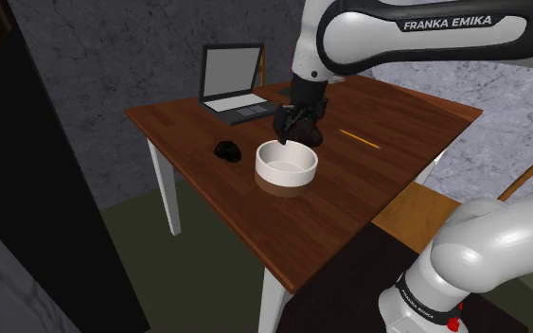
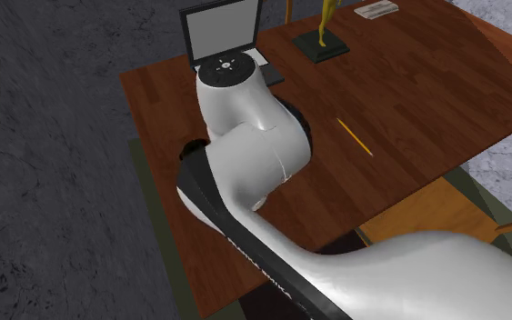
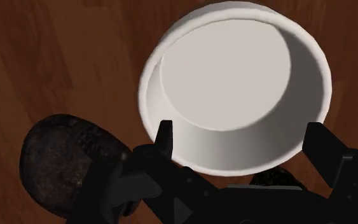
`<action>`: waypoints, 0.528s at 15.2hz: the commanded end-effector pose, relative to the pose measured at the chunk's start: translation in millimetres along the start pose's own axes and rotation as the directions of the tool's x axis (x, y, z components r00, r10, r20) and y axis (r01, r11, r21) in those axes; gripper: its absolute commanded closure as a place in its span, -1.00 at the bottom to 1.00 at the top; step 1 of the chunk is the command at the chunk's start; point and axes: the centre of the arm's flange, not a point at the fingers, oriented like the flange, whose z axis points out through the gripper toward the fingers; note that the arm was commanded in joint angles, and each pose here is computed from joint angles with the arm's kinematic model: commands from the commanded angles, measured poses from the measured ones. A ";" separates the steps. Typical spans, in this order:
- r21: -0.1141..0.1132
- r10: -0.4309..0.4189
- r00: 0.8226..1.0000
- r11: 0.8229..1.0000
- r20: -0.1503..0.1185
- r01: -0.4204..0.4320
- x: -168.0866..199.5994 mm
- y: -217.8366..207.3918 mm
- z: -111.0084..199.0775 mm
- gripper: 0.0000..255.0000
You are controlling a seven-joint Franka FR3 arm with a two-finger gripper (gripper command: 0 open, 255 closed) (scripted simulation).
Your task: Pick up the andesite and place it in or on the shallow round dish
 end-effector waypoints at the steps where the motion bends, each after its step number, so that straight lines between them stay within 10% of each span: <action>1: -0.017 0.030 0.999 0.999 -0.023 -0.031 18.1 -17.6 8.4 -1.00; 8: -0.076 0.124 0.987 0.988 -0.100 -0.132 80.1 -80.5 34.0 -1.00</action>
